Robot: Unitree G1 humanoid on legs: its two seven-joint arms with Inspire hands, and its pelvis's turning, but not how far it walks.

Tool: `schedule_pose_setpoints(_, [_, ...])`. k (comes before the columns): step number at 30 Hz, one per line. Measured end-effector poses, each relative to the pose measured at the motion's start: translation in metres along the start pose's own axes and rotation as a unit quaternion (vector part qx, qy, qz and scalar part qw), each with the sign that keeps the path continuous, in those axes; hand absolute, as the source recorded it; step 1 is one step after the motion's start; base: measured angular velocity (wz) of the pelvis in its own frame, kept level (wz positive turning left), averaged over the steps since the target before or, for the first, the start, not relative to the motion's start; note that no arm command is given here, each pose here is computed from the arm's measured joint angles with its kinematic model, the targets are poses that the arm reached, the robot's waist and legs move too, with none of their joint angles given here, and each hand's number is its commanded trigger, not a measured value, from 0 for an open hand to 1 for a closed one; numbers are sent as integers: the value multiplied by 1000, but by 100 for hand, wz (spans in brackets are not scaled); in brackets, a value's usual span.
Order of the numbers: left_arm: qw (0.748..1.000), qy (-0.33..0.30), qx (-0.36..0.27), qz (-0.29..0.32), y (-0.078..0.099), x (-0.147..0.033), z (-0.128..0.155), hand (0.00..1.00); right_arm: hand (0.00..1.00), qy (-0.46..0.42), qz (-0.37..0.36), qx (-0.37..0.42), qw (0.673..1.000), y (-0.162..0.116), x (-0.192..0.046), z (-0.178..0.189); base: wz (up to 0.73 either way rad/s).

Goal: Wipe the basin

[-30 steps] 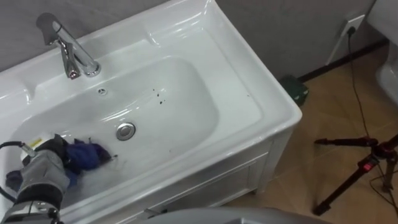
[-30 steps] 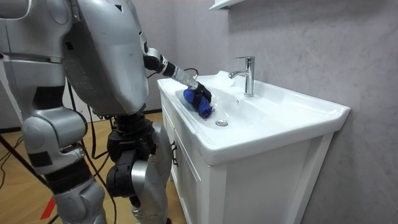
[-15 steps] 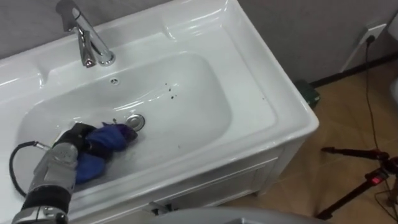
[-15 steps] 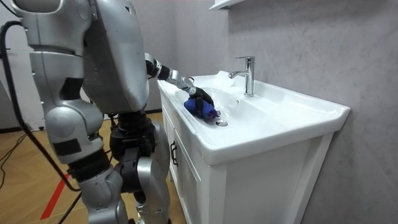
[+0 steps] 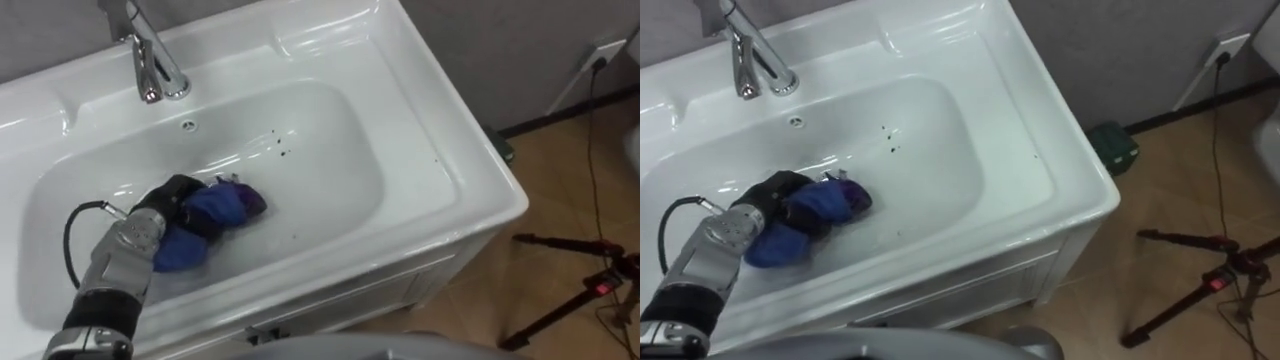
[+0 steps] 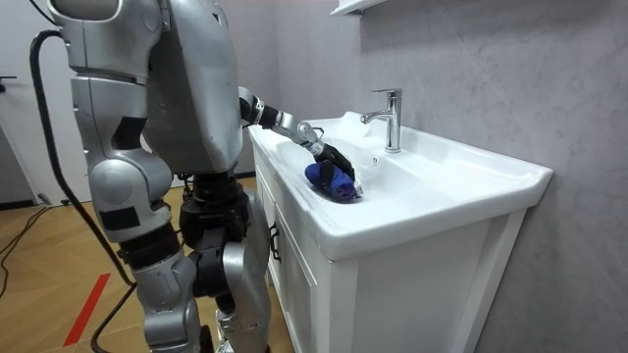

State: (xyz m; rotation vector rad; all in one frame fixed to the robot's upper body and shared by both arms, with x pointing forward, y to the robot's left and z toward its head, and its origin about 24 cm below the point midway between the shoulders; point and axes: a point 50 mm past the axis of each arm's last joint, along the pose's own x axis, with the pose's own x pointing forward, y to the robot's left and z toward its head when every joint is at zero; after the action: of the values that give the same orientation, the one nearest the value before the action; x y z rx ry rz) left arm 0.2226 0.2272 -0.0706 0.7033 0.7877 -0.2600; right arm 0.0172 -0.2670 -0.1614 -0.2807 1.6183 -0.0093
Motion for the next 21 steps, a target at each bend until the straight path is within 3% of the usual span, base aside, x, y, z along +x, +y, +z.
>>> schedule_pose_setpoints(7, [998,-36,34,-34,-5,5,29,100,0,-6,8,-3,1000,1,0,3,-4])
schedule_pose_setpoints(21, [995,-53,72,-45,-7,7,53,100,0,-9,30,-20,999,1,-1,16,1])
